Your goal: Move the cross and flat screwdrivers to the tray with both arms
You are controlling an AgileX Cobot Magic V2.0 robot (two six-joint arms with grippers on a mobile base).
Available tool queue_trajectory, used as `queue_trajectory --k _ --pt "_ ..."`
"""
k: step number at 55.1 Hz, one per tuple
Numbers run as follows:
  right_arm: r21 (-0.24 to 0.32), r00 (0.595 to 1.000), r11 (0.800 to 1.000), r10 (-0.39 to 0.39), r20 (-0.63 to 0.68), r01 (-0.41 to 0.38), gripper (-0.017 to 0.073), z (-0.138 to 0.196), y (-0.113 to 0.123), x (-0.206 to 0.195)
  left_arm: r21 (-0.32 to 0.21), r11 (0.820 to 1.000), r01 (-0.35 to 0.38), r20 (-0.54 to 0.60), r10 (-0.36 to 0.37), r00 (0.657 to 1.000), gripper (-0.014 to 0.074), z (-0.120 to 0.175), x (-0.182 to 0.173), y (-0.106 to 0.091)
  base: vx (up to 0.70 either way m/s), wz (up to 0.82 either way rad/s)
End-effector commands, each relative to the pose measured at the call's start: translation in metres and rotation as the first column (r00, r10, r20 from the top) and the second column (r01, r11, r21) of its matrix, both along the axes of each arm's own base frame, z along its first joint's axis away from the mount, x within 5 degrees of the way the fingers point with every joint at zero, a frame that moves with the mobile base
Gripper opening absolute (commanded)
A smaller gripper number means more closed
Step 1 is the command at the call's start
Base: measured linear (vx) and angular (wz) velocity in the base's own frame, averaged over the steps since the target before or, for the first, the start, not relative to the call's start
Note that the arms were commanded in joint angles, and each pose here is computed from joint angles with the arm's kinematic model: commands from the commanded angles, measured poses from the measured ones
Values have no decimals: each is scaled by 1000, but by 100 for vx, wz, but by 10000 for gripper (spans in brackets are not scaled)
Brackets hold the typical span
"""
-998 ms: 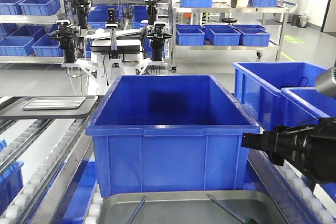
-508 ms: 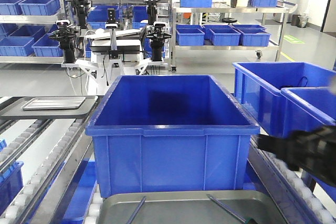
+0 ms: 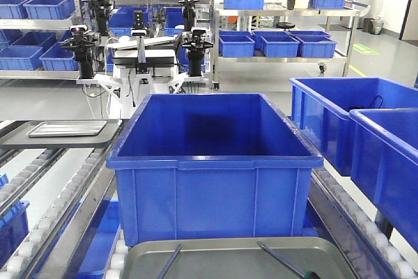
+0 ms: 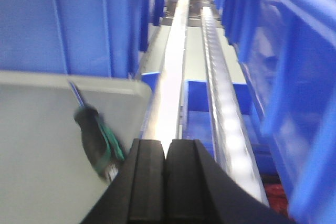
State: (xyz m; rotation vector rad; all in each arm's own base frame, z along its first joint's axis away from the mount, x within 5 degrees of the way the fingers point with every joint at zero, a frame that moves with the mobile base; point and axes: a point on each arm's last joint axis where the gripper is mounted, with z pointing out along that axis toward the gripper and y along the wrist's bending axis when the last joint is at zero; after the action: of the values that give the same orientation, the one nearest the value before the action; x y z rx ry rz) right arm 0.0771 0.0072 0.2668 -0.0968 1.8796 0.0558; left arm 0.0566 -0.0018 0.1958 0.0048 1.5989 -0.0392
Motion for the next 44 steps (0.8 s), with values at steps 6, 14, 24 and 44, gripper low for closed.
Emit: queue_trajectory --k 6,14,24,44 --pt "31 993 999 -36 115 32 -11 -27 -4 -15 -11 1000 -8 106 9 994 -6 16 -1 1 0 0" --pt "35 986 999 -33 165 27 -10 -58 -4 -20 -11 1000 -8 106 9 994 -6 16 -1 1 0 0" --pt "43 966 999 -28 258 17 -8 -75 -3 -20 -11 1000 -8 106 9 994 -6 16 -1 1 0 0" --pt "47 946 999 -26 322 12 -8 -70 -3 -21 -11 1000 -8 106 9 994 -6 16 -1 1 0 0"
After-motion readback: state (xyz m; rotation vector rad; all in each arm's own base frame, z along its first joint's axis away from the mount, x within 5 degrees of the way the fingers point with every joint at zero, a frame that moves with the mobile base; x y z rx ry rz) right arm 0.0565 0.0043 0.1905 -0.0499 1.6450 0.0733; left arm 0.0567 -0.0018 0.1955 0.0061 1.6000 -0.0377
